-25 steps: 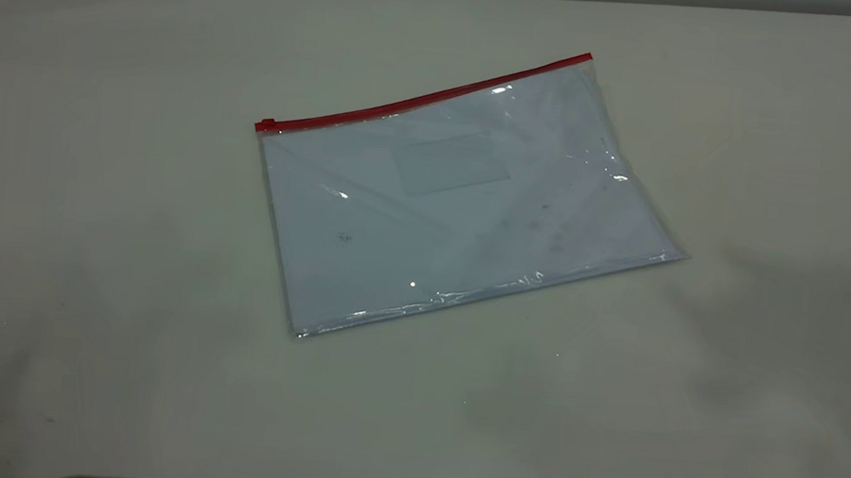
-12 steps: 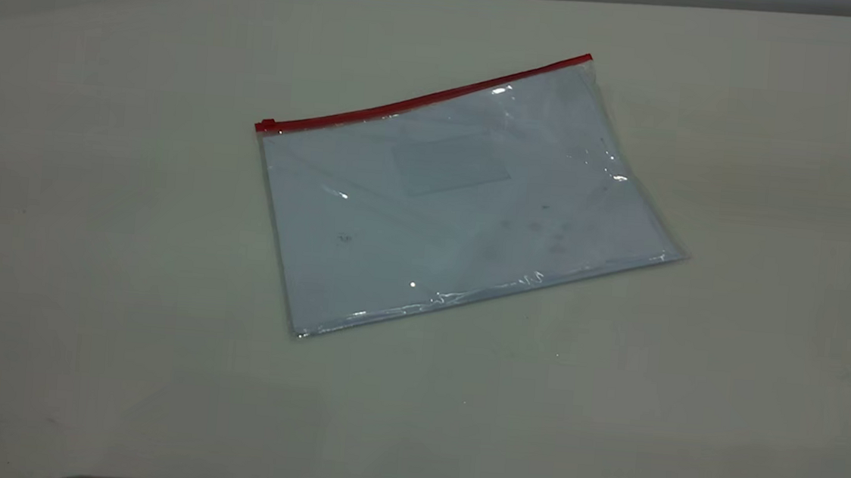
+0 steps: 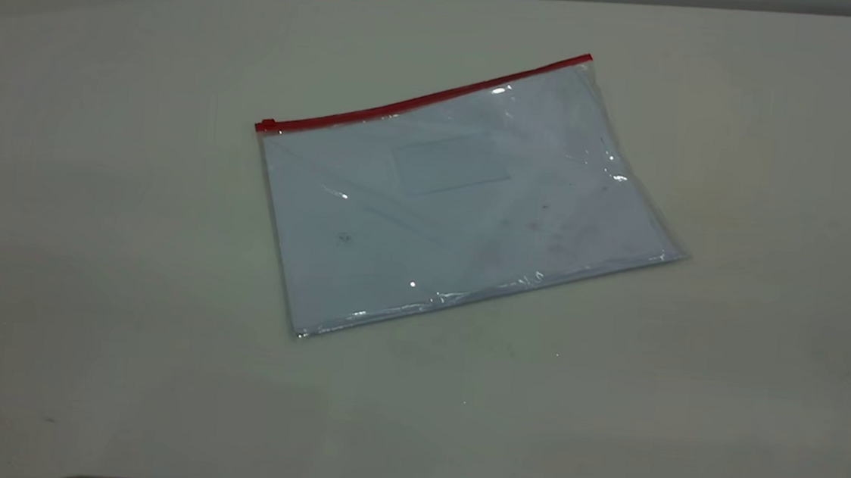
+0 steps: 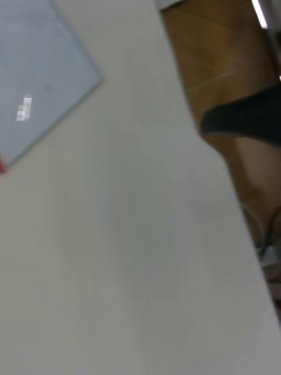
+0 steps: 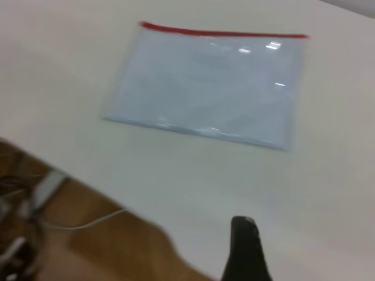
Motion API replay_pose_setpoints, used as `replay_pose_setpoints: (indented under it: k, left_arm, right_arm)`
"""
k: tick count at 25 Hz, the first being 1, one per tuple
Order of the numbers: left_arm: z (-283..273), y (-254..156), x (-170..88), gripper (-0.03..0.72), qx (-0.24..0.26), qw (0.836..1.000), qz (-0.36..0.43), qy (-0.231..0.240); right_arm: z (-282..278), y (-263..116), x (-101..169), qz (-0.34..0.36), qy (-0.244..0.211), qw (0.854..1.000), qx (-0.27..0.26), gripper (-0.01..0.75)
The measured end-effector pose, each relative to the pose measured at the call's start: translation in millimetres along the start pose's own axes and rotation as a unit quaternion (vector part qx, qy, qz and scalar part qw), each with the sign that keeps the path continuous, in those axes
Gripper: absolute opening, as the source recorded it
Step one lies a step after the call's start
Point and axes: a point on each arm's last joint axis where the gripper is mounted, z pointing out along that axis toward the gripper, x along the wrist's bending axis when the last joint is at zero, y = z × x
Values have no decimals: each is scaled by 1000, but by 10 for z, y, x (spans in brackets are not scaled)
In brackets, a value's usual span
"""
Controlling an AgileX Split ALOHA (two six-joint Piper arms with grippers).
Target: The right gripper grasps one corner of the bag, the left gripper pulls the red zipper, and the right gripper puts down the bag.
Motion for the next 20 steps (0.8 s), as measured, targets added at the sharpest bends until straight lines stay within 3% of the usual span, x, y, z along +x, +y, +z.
replay_pose_setpoints:
  k: [4,9,20]
  left_arm:
    - [153,-96,5,560,31,1000,0,-6]
    - [174,-105,7,560,32,999,0,-6]
    - [247,-133,13,560,35,999,-1,-6]
  right_arm:
    - [58,-187,-66,1,-50,999,6,589]
    - [73,-321,-101,11,-87,996,-3,589]
    - [72,-339,-101,13,-93,996,-15,589]
